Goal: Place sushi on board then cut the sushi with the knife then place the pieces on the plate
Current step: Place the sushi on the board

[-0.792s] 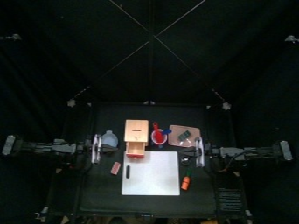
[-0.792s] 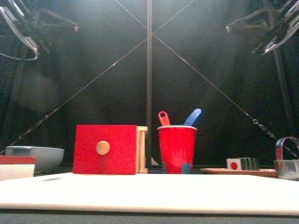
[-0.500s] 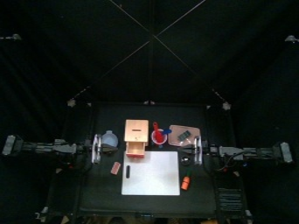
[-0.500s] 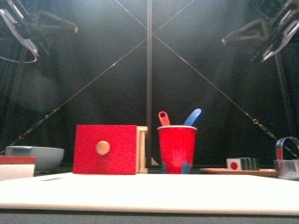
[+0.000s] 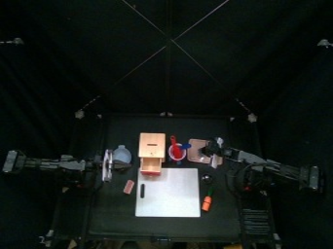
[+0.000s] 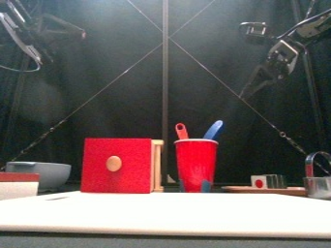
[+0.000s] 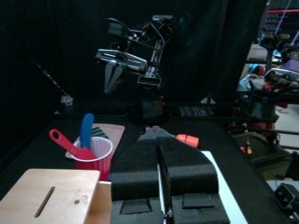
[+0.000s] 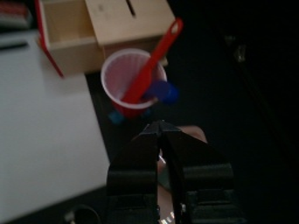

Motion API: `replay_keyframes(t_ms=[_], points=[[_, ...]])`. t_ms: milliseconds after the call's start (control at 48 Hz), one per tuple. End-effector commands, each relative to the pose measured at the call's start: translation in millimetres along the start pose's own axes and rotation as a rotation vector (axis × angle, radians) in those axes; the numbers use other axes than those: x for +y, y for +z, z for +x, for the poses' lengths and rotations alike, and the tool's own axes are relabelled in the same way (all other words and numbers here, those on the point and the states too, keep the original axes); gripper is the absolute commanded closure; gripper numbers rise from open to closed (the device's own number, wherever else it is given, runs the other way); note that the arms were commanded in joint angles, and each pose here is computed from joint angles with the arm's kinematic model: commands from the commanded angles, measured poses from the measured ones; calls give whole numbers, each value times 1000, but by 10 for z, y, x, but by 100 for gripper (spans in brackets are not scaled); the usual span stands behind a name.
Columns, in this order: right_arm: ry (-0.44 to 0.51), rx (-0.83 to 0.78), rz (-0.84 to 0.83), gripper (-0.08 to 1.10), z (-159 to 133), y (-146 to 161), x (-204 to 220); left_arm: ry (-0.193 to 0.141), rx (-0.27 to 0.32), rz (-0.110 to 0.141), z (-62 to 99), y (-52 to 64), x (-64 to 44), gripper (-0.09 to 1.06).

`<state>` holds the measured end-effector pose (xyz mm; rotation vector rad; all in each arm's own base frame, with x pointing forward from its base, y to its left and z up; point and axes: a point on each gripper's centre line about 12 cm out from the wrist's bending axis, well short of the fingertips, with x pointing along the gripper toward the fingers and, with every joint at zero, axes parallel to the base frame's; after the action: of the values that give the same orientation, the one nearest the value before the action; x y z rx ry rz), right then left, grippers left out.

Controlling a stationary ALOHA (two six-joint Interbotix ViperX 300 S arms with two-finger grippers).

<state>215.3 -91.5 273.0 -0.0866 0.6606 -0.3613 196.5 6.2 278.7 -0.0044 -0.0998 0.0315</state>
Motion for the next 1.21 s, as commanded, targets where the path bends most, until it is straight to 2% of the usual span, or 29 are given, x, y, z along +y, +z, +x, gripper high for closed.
replay_keyframes(t_ms=[21, 208, 292, 438, 583, 792, 1000, 1208], points=[[-14, 125, -69, 79, 20, -61, -32, 3, -20, 0, 23, 62, 6, 89], [-6, 209, -70, 42, 117, -235, -10, 15, -15, -9, 27, 48, 28, 89], [-7, 225, -51, 24, 151, -314, -7, 28, -3, -31, 47, 19, 45, 89], [-11, 158, -45, 6, 180, -309, -2, 50, -1, -62, 85, -14, 78, 89], [-26, 168, -10, 3, 213, -332, -67, 69, -26, -68, 106, -4, 113, 89], [14, 458, -13, 3, 349, -596, -46, 92, -42, -66, 101, 16, 162, 89], [60, 518, -235, 3, 502, -561, -34, 110, -43, -77, 98, 16, 194, 89], [82, 515, -365, 3, 689, -545, -172, 128, -40, -107, 93, -1, 218, 89]])
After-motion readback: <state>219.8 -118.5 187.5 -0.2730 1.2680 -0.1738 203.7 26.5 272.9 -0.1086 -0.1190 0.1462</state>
